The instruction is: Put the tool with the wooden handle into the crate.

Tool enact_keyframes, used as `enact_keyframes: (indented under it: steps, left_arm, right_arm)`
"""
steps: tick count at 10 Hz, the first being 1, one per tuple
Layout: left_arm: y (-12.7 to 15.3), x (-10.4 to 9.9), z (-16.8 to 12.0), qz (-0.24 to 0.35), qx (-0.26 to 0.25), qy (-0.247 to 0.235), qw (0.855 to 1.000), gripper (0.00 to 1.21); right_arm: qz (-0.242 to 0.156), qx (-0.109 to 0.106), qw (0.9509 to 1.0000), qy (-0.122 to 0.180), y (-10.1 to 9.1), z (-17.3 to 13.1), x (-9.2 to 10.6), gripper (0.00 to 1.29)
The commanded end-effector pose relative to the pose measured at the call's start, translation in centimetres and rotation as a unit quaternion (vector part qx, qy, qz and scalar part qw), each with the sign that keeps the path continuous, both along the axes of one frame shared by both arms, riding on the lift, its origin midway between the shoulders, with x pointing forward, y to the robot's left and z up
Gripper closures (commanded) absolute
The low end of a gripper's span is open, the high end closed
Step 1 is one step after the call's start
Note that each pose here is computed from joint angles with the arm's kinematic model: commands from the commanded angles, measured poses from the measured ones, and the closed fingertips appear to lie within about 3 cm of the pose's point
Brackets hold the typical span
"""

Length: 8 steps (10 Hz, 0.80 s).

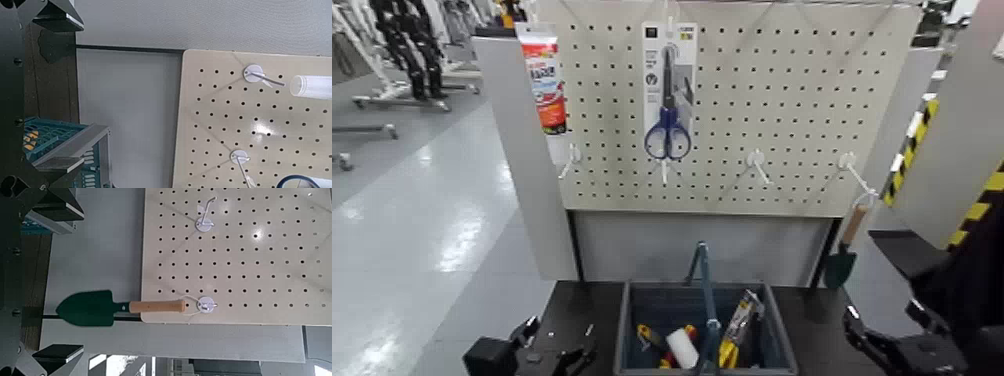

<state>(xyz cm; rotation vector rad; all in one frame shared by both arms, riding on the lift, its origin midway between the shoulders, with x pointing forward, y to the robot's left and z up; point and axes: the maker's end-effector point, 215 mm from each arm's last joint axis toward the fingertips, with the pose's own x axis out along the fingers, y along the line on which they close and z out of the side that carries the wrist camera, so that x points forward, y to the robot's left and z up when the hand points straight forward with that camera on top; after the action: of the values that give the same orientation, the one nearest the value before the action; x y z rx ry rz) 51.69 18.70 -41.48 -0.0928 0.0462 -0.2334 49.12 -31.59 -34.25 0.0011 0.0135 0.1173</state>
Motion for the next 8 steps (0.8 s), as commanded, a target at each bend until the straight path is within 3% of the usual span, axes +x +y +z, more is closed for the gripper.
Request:
enact_keyframes:
  steps: [1,5,8]
  left_arm:
    - [0.0,0.1,0.0,0.000,-0.001,0.000,1.000,0.11]
    - [-0.1,0.1,0.0,-0.002,-0.002,0.001,1.000,0.11]
    - [-0.2,0.1,-0.1,-0.002,-0.003,0.002,1.000,0.11]
  right_arm:
    - [0.018,0.004,0.9997,0.018,-2.1,0.1,1.2,0.12]
    - [0.055,-0.040,0.9975,0.018,-4.0,2.8,3.9,0.12]
    - [0.083,-0.046,0.9952,0.024,-5.2,3.7,5.5,0.12]
